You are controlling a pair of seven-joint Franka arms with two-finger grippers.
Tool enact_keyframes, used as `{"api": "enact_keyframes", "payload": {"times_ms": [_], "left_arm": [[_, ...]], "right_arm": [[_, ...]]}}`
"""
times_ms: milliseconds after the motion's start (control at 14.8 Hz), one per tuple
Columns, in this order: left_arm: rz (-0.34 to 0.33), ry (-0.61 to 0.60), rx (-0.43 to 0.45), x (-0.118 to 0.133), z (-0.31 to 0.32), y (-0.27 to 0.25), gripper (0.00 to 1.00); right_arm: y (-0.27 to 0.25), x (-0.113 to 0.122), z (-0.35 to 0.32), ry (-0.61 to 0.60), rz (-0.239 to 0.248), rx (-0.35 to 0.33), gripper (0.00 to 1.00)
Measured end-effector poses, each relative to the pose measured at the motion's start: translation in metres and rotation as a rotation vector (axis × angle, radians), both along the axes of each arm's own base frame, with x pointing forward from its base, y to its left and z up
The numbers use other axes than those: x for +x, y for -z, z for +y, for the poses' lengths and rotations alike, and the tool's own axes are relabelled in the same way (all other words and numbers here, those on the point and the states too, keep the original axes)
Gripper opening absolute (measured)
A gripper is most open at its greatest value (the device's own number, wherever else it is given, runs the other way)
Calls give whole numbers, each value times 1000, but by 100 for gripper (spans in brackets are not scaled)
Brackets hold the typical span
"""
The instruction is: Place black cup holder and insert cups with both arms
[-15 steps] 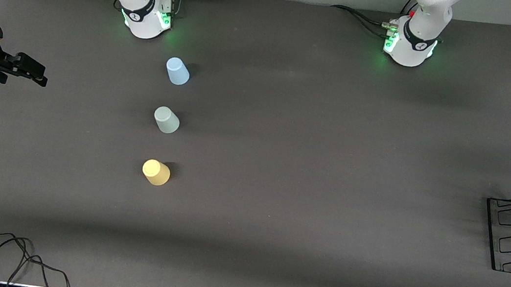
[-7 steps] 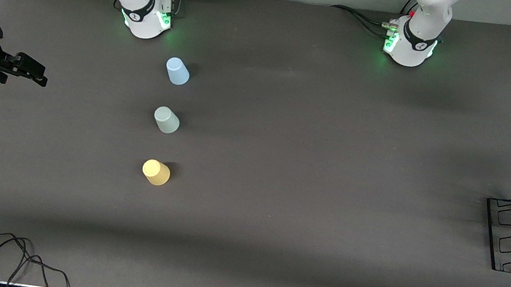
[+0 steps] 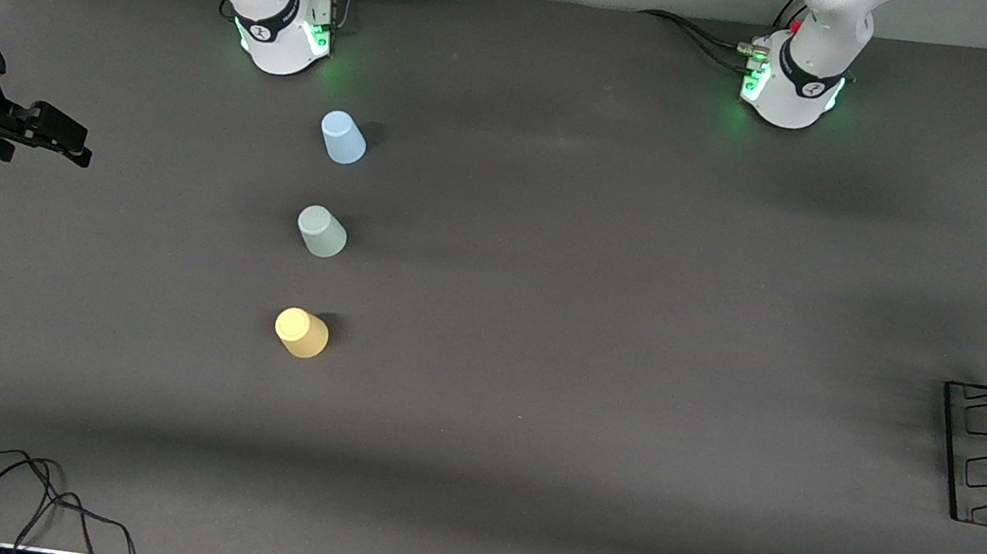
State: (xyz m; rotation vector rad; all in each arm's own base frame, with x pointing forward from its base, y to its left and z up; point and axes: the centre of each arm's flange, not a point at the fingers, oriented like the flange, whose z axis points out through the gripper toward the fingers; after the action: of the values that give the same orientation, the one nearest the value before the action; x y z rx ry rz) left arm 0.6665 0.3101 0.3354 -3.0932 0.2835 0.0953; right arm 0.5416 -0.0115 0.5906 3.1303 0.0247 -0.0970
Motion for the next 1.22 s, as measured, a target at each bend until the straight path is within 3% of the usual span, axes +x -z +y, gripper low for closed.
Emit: {"api": "enact_keyframes", "payload": {"times_ms": [271, 610, 881, 1220], "left_arm": [[-4, 52, -3, 12, -27, -10, 16], [53, 6, -13, 27, -167, -91, 16], [63, -20, -55, 14, -303, -143, 16], [72, -80, -21, -26, -487, -149, 16]], "right_arm": [[0, 0, 0, 0, 0, 0, 100], [0, 0, 0, 0, 0, 0, 100], [0, 0, 0, 0, 1, 0, 100], [0, 0, 0, 0, 1, 0, 100]]}}
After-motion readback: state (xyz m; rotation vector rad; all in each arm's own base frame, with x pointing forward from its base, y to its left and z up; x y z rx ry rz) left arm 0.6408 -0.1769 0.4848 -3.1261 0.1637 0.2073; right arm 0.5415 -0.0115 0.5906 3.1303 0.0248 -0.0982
